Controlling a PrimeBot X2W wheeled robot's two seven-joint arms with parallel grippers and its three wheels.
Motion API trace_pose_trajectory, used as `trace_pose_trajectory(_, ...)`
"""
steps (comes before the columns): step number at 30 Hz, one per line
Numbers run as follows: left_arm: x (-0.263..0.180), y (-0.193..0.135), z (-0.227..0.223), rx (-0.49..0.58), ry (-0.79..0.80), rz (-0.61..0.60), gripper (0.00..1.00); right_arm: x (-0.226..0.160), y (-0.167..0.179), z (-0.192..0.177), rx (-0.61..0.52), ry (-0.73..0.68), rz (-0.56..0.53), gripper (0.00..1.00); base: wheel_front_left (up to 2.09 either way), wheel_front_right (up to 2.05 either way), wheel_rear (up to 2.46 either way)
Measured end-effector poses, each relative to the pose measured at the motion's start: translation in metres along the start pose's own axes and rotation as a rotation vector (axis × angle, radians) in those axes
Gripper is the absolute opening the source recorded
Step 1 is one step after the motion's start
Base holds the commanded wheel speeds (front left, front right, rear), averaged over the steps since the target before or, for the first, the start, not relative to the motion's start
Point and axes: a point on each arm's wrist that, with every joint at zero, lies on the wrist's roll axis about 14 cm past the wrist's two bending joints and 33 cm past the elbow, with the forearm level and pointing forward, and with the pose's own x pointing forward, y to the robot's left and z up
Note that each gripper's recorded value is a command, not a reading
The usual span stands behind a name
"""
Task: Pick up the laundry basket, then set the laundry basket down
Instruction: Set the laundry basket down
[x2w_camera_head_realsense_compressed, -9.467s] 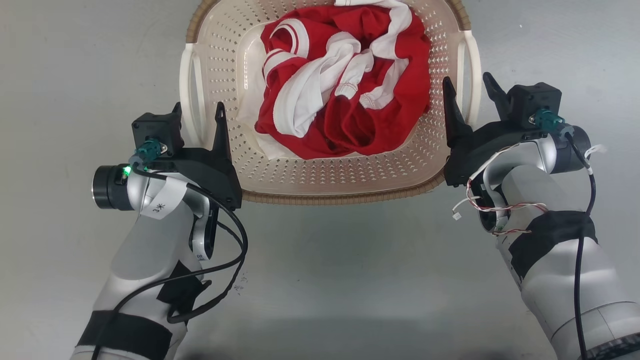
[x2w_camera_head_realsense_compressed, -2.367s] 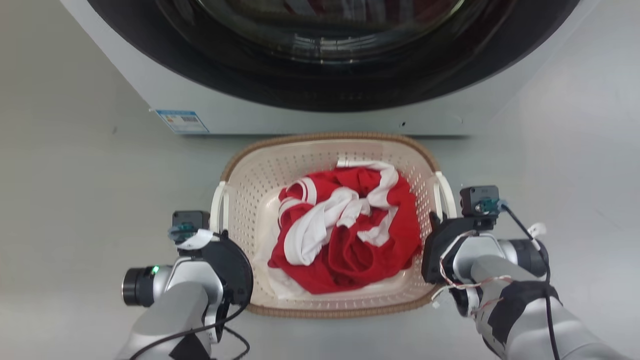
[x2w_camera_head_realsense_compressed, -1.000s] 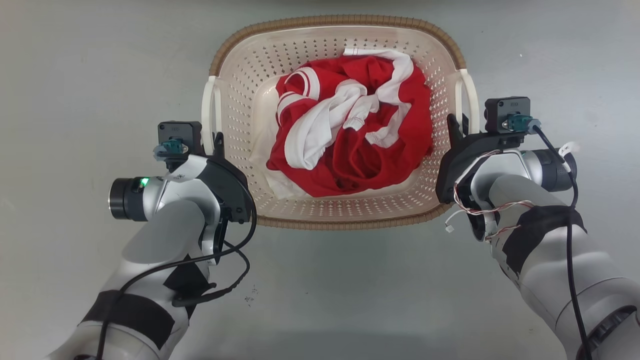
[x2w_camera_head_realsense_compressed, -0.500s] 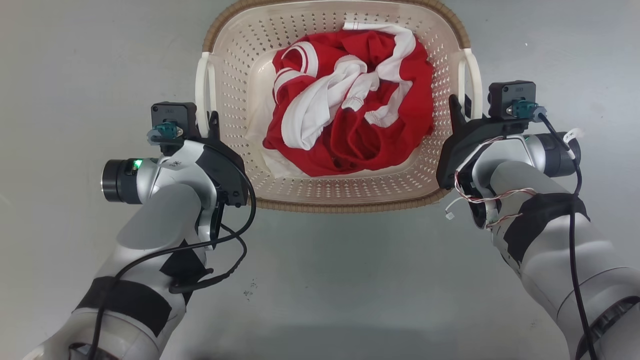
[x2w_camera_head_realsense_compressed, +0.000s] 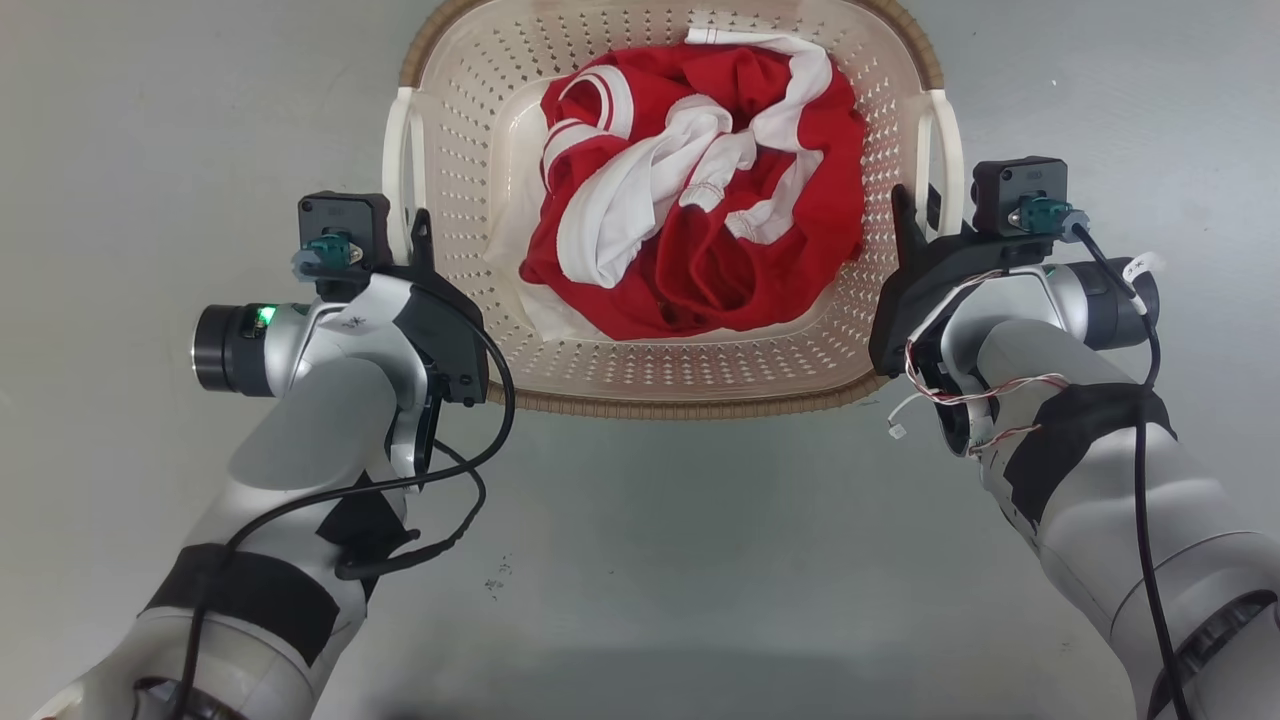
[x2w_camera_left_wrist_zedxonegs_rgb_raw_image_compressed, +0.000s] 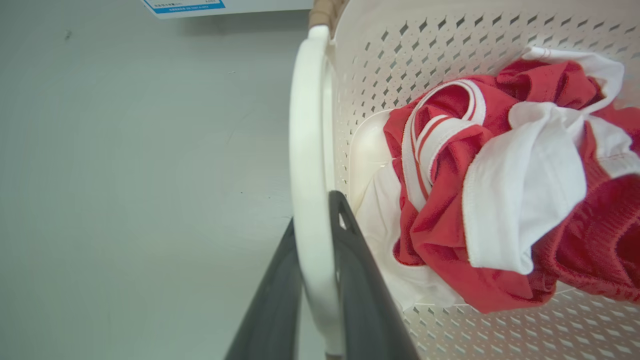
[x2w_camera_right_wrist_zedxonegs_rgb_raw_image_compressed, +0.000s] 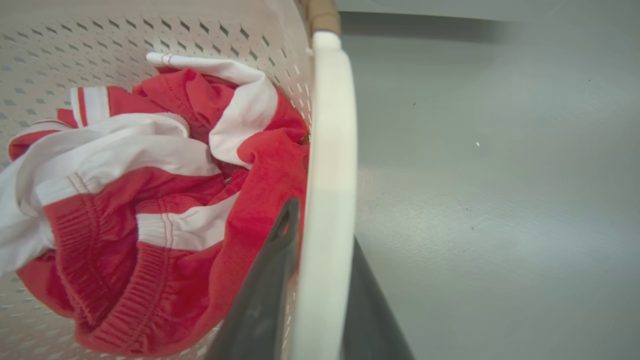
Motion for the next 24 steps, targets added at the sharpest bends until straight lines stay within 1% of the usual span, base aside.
trace_pose_trajectory(1, 0.0, 0.0, 0.001, 0.004, -0.001, 0.001, 0.35, 0.0, 0.0, 0.0, -0.002, 0.001, 0.002, 0.39, 0.0, 0.0, 0.0)
trace_pose_trajectory(2, 0.0, 0.001, 0.0, 0.009, 0.004, 0.001, 0.47, -0.001, 0.0, 0.0, -0.003, 0.001, 0.003, 0.45, 0.0, 0.0, 0.0)
trace_pose_trajectory(3, -0.001, -0.001, -0.001, 0.011, 0.006, -0.002, 0.84, -0.001, 0.001, 0.0, -0.003, 0.001, 0.004, 0.51, 0.0, 0.0, 0.0)
trace_pose_trajectory(4, -0.001, -0.002, 0.0, 0.013, 0.005, -0.005, 1.0, -0.001, 0.002, 0.0, -0.003, 0.001, 0.007, 0.62, 0.0, 0.0, 0.0)
trace_pose_trajectory(5, -0.001, -0.003, 0.0, 0.014, 0.004, -0.007, 1.0, -0.002, 0.003, 0.0, -0.003, 0.0, 0.008, 0.75, 0.0, 0.0, 0.0)
trace_pose_trajectory(7, -0.002, -0.005, 0.001, 0.013, 0.001, -0.011, 1.0, -0.002, 0.005, 0.002, -0.003, -0.003, 0.012, 0.93, 0.0, 0.0, 0.0)
trace_pose_trajectory(8, -0.002, -0.006, 0.002, 0.013, -0.001, -0.012, 1.0, -0.003, 0.005, 0.003, -0.003, -0.005, 0.013, 1.0, 0.0, 0.0, 0.0)
trace_pose_trajectory(15, -0.007, -0.005, 0.009, 0.018, -0.016, -0.007, 1.0, -0.007, 0.006, 0.01, -0.01, -0.018, 0.01, 1.0, 0.0, 0.0, 0.0)
trace_pose_trajectory(24, -0.019, -0.003, 0.022, 0.021, -0.048, 0.003, 1.0, -0.018, 0.006, 0.03, -0.025, -0.06, 0.003, 1.0, 0.0, 0.0, 0.0)
